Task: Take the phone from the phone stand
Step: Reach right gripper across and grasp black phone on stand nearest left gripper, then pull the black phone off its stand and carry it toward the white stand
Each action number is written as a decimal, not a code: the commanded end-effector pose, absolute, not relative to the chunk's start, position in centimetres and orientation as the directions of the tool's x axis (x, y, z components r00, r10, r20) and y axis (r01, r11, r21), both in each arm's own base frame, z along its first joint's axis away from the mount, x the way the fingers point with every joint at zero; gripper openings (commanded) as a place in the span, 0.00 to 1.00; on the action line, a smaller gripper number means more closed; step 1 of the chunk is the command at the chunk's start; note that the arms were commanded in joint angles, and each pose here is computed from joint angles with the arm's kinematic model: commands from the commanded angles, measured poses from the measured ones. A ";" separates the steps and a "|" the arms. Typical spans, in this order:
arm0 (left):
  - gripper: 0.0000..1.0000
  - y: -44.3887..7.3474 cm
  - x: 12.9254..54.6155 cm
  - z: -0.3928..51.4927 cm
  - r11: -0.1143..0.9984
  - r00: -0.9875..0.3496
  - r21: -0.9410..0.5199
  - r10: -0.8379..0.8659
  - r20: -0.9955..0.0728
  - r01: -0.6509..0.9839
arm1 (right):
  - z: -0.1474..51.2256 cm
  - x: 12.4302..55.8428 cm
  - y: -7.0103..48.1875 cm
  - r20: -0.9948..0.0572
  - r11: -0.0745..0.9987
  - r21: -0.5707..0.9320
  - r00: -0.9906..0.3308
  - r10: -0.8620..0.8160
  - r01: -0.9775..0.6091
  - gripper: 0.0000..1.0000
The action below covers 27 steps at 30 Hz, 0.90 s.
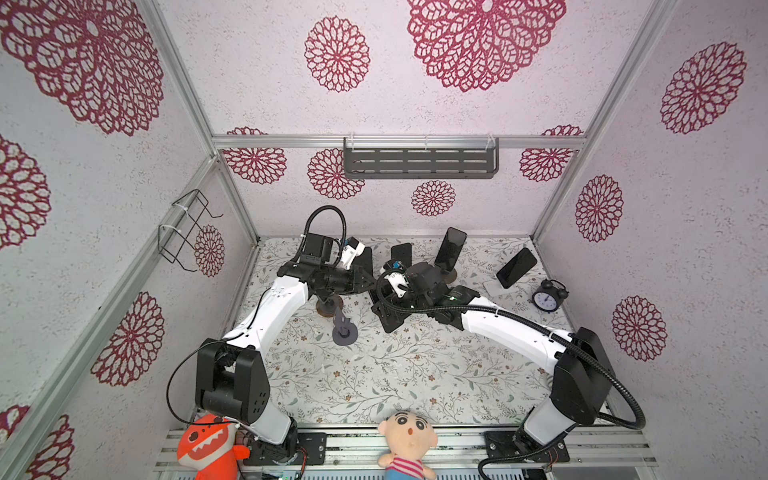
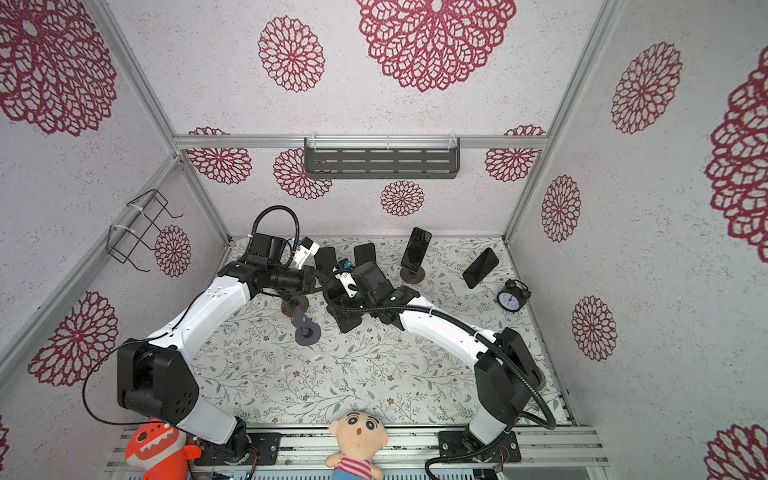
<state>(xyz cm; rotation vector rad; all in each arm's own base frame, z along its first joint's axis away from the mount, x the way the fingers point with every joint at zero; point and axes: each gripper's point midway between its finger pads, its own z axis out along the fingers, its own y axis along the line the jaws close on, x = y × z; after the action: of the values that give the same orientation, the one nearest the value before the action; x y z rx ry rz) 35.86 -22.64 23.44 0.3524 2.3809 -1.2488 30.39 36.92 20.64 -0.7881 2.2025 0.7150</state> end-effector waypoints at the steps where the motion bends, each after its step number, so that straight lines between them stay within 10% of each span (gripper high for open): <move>1: 0.00 -22.7 35.6 25.6 0.520 -0.845 -0.717 0.018 -0.534 0.464 | 21.6 30.9 37.0 -0.757 0.674 0.264 -0.581 -0.298 -0.690 0.85; 13: 0.00 -22.0 36.4 25.3 0.543 -0.843 -0.711 -0.010 -0.537 0.446 | 21.6 31.4 36.9 -0.760 0.697 0.260 -0.587 -0.278 -0.668 0.63; 20: 0.59 -20.9 36.9 25.6 0.571 -0.830 -0.692 -0.033 -0.557 0.442 | 21.9 31.5 35.8 -0.754 0.727 0.251 -0.600 -0.268 -0.640 0.46; 27: 0.68 -19.1 37.4 27.3 0.603 -0.783 -0.653 -0.073 -0.617 0.459 | 20.5 31.0 29.7 -0.680 0.815 0.246 -0.692 -0.241 -0.525 0.33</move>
<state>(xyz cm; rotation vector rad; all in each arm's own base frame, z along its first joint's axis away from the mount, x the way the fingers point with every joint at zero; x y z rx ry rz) 37.21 -19.93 25.56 0.2787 2.2956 -1.1851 30.77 33.13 18.17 -0.6836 2.3368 0.5961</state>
